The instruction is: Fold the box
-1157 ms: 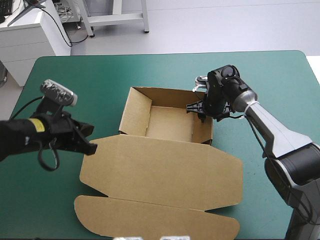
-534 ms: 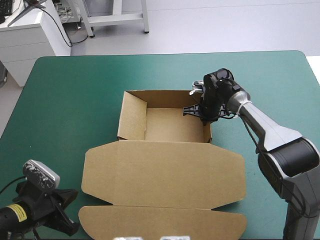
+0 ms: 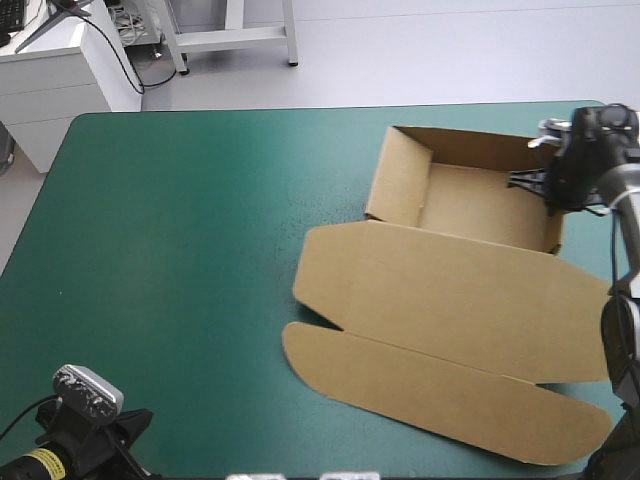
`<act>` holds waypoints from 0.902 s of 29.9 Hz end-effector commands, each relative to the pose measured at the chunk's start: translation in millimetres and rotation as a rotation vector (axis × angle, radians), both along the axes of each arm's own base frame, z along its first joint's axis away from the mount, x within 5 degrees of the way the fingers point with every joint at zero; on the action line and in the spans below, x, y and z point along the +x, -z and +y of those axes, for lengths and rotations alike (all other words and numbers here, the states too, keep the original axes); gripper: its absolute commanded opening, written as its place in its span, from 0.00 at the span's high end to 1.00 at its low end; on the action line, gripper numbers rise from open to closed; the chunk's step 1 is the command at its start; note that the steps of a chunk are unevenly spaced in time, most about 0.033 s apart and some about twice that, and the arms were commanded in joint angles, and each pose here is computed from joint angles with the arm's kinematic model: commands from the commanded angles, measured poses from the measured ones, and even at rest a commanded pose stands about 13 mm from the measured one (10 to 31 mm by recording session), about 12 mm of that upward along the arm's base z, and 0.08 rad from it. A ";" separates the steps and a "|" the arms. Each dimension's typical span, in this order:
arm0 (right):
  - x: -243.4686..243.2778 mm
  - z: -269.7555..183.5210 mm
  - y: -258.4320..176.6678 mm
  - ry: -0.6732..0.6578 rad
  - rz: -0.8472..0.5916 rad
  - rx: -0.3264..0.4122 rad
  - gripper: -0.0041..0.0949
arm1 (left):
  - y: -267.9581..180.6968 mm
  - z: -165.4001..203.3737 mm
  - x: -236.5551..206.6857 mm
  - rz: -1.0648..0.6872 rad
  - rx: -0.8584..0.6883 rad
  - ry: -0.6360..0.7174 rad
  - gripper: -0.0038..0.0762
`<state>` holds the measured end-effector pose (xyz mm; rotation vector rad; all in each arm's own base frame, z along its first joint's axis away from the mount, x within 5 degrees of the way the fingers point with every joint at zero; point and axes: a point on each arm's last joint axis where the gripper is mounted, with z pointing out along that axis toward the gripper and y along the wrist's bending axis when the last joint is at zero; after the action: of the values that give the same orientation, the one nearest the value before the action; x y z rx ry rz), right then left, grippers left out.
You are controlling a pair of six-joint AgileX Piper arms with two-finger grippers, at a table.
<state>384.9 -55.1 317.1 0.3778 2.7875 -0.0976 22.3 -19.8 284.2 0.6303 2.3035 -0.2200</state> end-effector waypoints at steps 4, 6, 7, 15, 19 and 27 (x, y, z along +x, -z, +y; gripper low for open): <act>-42.3 -96.5 -31.8 0.200 -0.051 -0.042 0.98 | -11.1 4.4 8.8 -0.065 -0.081 -0.158 0.96; -50.0 -116.3 -29.3 0.256 -0.044 -0.042 0.98 | -11.4 1.3 9.3 -0.069 -0.117 -0.146 0.96; -52.3 -122.3 -28.6 0.273 -0.045 -0.043 0.98 | -10.6 0.9 10.0 -0.071 -0.122 -0.146 0.96; -59.1 -135.1 -27.6 0.327 -0.030 -0.070 0.93 | 10.1 -4.5 12.8 0.005 -0.158 -0.142 0.96; -61.0 -138.1 -28.0 0.388 -0.028 -0.090 0.71 | 9.9 -5.7 12.4 0.007 -0.166 -0.131 0.96; -62.3 -138.7 -29.6 0.315 -0.010 -0.127 0.58 | 9.9 -5.7 12.4 0.007 -0.166 -0.131 0.96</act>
<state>332.8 -197.6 319.0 0.8493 2.7152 -0.3060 30.8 -22.8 264.0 0.4119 2.3628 -0.3140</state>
